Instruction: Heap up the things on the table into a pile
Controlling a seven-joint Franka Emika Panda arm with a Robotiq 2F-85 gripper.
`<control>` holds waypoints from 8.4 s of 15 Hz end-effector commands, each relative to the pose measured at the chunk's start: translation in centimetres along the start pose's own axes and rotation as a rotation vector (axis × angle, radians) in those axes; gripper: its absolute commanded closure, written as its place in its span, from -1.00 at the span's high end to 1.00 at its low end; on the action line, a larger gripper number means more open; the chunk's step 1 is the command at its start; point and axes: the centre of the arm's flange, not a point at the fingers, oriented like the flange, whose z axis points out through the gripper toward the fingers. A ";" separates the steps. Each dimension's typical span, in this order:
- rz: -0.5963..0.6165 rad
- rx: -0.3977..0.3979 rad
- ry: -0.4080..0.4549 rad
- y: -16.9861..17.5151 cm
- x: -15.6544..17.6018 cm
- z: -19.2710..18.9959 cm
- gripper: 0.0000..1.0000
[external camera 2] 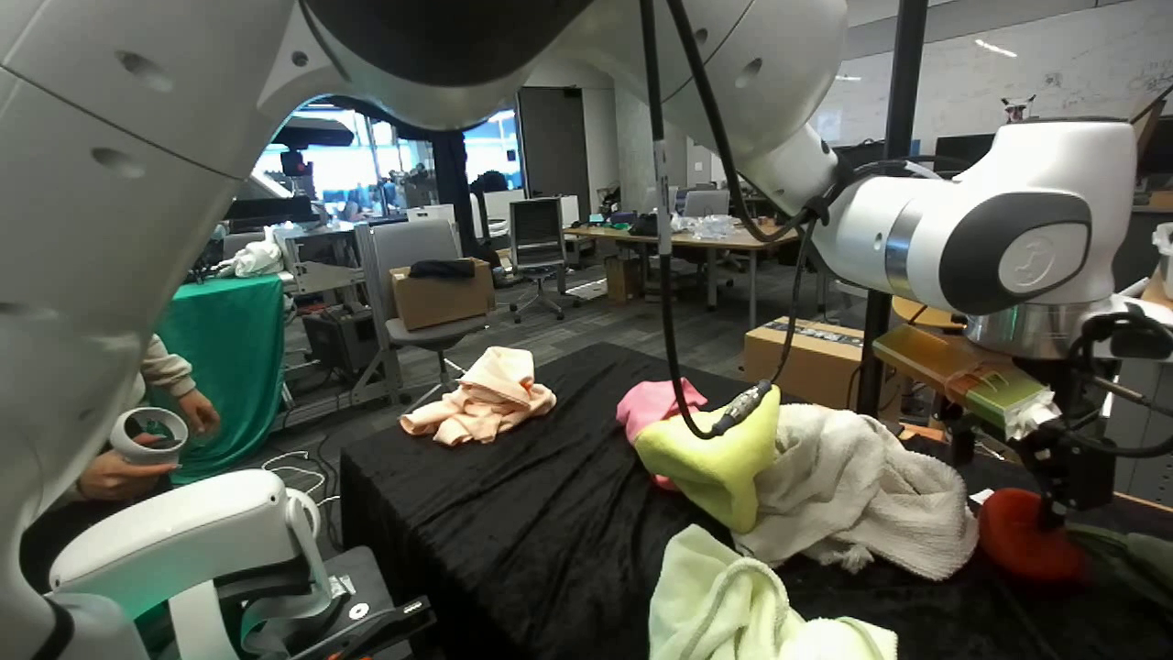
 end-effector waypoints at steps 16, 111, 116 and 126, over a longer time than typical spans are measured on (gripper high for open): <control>0.113 0.020 -0.038 3.8 3.6 2.6 0.93; -0.015 -0.066 -0.002 -0.3 -29.0 -8.4 1.00; 0.042 -0.144 -0.008 1.9 -30.1 -7.3 1.00; 0.076 -0.178 -0.071 2.2 -30.6 -3.8 1.00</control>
